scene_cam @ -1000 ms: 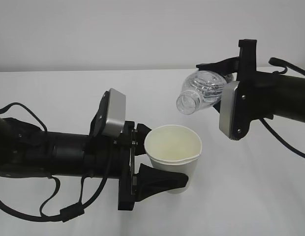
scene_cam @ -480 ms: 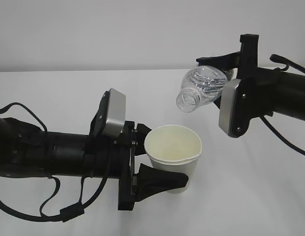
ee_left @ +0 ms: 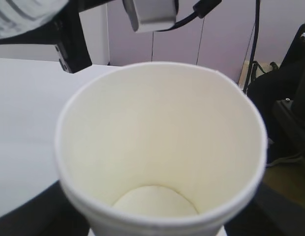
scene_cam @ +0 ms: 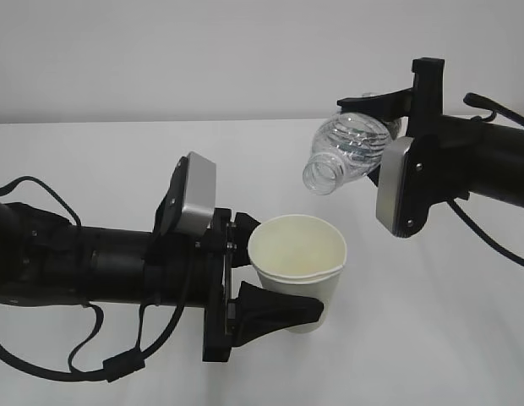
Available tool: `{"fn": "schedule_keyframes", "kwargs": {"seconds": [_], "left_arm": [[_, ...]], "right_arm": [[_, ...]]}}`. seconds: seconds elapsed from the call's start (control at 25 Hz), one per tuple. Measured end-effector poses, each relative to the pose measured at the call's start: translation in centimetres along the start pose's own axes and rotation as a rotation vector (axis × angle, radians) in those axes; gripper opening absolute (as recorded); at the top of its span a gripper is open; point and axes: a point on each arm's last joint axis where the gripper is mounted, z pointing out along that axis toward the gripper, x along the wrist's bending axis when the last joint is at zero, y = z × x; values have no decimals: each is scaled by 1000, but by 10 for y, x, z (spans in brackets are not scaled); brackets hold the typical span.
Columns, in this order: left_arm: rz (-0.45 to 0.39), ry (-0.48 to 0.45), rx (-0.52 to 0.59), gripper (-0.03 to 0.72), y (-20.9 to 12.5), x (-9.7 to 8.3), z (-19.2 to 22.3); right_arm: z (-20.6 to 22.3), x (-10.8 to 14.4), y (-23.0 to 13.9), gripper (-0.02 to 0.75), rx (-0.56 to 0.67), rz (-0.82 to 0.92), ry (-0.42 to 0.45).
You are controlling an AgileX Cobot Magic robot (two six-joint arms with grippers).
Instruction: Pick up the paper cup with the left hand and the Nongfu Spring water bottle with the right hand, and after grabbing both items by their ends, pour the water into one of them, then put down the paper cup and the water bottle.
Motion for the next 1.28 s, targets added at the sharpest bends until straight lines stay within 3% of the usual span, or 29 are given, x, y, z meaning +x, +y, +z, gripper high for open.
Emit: {"fn": "schedule_keyframes", "kwargs": {"seconds": [1.28], "left_arm": [[-4,7,-4,519,0,1,0]], "right_arm": [[0,-5,3,416,-26,-75,-52]]}}
